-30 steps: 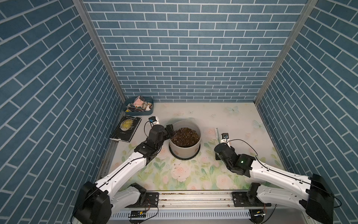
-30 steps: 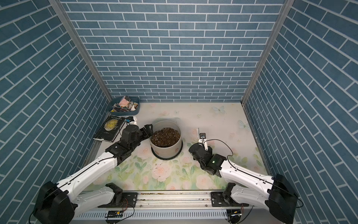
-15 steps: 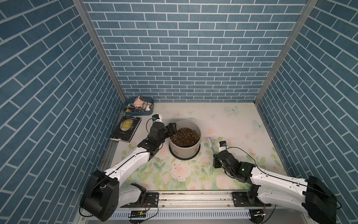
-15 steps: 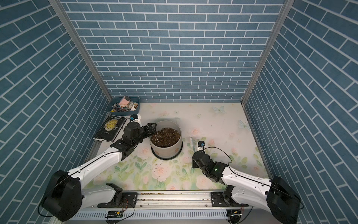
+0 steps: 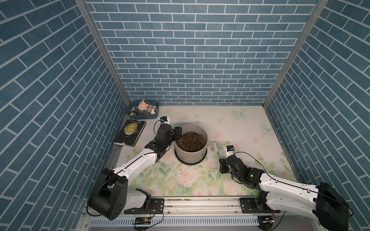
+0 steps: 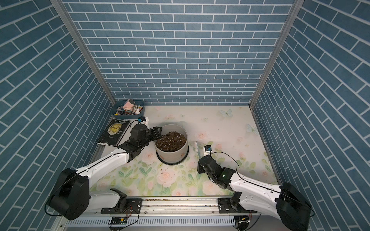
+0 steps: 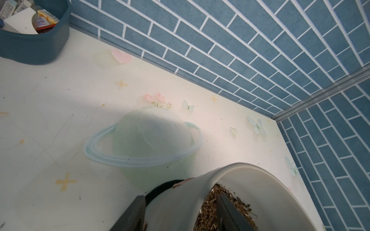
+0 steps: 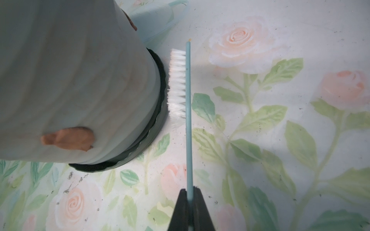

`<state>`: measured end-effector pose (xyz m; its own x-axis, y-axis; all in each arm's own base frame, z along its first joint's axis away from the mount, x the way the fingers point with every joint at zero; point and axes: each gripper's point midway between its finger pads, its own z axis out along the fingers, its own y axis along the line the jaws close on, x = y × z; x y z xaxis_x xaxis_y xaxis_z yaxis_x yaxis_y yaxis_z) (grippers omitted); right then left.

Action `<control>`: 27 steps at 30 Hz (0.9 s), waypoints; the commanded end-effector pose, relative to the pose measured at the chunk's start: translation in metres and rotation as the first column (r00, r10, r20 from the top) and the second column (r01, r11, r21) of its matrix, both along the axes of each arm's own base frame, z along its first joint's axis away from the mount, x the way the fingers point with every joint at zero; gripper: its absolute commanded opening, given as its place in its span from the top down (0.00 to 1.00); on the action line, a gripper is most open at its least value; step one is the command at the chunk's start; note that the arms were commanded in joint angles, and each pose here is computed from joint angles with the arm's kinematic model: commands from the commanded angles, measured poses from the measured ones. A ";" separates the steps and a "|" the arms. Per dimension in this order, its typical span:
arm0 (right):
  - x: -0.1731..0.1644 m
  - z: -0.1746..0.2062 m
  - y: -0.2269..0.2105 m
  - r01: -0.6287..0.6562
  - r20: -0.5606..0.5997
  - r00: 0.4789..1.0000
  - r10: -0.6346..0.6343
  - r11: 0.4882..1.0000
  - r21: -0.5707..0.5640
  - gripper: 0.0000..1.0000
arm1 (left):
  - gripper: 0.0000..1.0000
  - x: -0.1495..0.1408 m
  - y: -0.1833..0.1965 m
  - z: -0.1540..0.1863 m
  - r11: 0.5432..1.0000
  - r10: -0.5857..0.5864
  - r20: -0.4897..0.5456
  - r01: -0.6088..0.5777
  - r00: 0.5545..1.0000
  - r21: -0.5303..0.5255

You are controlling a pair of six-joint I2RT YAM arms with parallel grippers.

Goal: Scrub the dried mud off the ceramic pot
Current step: Rotate the pot on the tray.

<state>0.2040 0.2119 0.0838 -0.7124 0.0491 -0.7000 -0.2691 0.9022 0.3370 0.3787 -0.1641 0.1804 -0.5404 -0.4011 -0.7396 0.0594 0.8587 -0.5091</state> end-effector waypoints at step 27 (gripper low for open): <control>-0.002 0.005 0.001 0.029 -0.015 0.999 -0.029 0.998 0.059 1.00 | 0.30 0.011 -0.004 0.021 0.999 -0.010 -0.031 0.011 0.999 0.046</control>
